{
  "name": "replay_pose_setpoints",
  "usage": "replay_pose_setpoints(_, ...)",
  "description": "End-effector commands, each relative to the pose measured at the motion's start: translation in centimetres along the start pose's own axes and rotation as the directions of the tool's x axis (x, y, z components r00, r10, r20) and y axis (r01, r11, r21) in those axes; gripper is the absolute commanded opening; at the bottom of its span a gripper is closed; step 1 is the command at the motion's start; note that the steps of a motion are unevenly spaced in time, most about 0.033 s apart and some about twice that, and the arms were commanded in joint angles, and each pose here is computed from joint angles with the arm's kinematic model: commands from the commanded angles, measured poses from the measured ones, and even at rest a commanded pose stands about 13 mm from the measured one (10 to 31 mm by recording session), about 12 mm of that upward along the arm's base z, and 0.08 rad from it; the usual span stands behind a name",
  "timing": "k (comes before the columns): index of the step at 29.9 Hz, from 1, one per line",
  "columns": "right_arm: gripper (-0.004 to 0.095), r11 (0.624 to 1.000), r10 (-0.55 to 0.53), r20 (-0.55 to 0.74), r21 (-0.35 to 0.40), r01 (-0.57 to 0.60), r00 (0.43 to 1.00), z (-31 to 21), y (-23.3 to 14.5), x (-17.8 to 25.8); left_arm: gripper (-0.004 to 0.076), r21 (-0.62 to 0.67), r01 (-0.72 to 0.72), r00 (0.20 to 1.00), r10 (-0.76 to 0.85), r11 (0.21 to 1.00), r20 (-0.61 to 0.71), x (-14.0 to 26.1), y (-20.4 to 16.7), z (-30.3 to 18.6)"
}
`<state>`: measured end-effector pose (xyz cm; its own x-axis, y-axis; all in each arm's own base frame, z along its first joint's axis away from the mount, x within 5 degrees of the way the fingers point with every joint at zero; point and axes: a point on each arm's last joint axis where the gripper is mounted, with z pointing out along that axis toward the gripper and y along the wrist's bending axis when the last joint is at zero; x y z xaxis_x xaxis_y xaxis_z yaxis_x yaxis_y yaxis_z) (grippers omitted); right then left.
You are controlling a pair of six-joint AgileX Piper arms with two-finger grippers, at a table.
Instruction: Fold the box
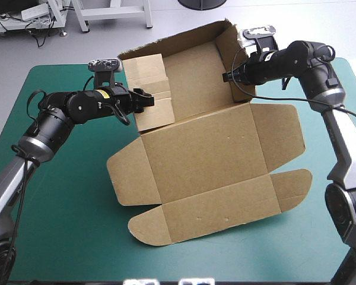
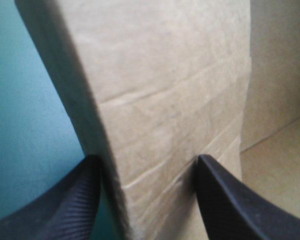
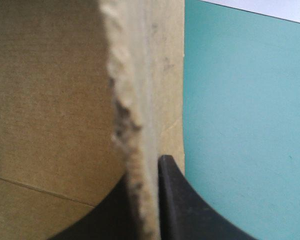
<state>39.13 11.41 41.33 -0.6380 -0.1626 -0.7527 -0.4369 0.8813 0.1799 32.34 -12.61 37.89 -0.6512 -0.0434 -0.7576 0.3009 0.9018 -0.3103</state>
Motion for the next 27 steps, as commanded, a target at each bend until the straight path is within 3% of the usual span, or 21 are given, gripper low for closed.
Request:
replay_pose_setpoints(1,-0.002,0.982,0.099,0.189,-0.179,-0.065,0.977,-4.3,2.9,-2.3,0.0409,-0.011,0.083,0.979,-0.079,0.997,0.186,-2.2,-0.4,-2.1)
replay_pose_setpoints(10,-0.002,0.986,0.076,0.152,-0.16,-0.051,0.986,-4.1,2.7,-1.9,0.0398,0.0,0.139,0.95,-0.133,0.99,0.282,-3.1,-0.3,-2.3)
replay_pose_setpoints(13,-0.002,0.992,0.056,0.107,-0.117,-0.044,0.993,-3.6,2.3,-1.5,0.0316,-0.001,0.136,0.949,-0.13,0.991,0.286,-3.1,-0.3,-2.3)
replay_pose_setpoints(17,-0.002,0.999,0.047,0.012,-0.005,-0.047,0.999,-2.4,0.9,-0.6,0.0137,-0.031,0.111,0.958,-0.099,0.993,0.269,-2.9,-0.1,-2.1)
replay_pose_setpoints(20,-0.002,0.996,0.067,-0.068,0.059,-0.063,0.995,-1.1,0.1,0.2,0.0046,-0.065,0.092,0.971,-0.075,0.994,0.228,-2.5,0.2,-1.4)
replay_pose_setpoints(27,-0.002,0.99,0.14,-0.225,0.056,-0.131,0.964,2.4,-0.8,1.9,0.002,-0.131,0.086,0.996,-0.082,0.988,0.033,-0.5,1.4,2.4)
